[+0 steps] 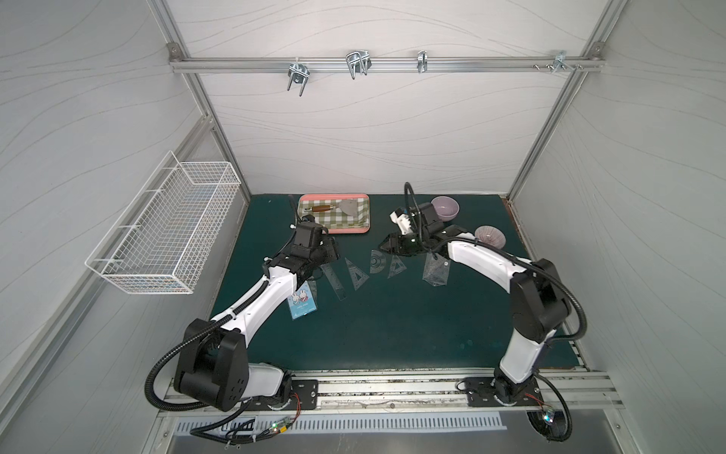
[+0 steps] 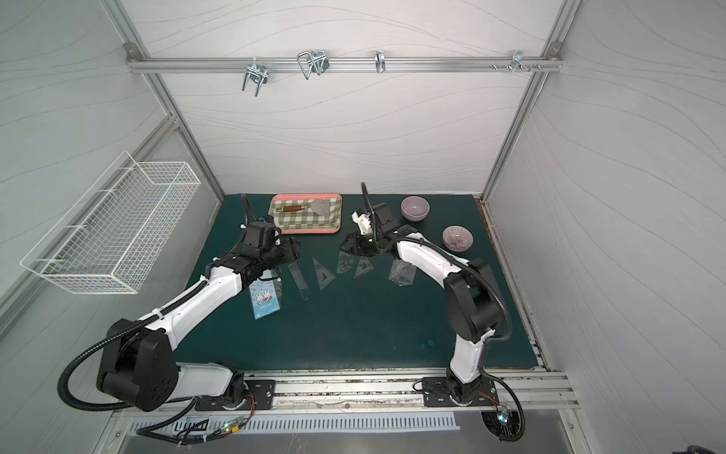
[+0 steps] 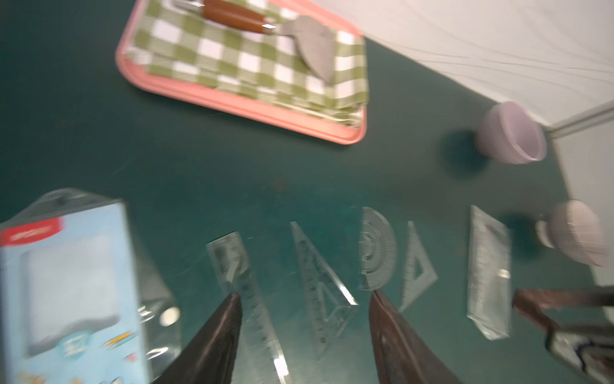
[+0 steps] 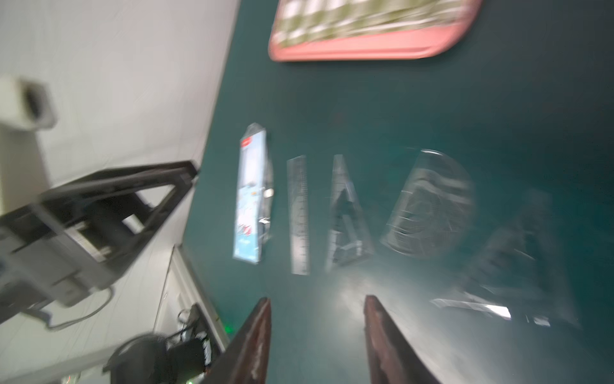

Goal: Open the ruler set and take out the ruler
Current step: Place the ruler at the center of the board, then pick up the ruler set bag from the center of the board.

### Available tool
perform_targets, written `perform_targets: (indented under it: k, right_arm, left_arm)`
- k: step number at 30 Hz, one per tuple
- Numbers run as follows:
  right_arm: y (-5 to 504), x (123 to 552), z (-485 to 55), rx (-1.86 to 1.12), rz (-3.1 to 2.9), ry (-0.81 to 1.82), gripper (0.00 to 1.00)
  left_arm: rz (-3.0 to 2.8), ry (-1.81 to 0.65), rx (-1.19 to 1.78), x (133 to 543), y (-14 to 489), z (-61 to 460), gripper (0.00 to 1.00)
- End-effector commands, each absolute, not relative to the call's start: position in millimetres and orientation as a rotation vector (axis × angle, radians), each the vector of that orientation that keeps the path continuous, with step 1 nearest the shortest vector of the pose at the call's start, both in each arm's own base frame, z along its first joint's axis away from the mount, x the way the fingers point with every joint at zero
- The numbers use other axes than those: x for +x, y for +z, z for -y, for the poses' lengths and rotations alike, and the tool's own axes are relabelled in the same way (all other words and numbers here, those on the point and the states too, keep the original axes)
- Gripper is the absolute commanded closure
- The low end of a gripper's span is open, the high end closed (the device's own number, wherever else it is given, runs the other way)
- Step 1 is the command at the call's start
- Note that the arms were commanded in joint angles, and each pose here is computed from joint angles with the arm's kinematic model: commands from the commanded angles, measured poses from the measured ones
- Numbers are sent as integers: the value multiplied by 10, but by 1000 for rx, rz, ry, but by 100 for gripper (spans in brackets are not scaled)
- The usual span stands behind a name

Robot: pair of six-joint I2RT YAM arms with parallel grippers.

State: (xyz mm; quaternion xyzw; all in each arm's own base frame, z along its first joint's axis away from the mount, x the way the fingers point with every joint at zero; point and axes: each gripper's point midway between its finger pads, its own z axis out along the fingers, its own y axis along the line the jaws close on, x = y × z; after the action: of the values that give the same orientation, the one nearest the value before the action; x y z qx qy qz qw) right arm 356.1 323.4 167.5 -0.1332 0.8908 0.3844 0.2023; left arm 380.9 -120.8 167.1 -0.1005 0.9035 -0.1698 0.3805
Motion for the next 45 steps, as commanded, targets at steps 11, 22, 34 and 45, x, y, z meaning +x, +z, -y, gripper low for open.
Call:
perform_targets:
  k: [11,22,34,45]
  right_arm:
    - [987,3498,-1556,87,-2692,762,49]
    - [602,3227,-1336,271,-2714,860,50]
    - [244,3220,-1269,412,-2665,1002,51]
    - [106,3263,-1267,472,-2655,1044,51]
  left_arm:
    - [-2225,-919,147,3925,1845,2526,24]
    - [-2276,-1212,340,4004,1432,3743,28]
    - [-2343,-1242,454,3909,989,4362,55]
    - [-2445,-1167,428,3991,552,4461,96]
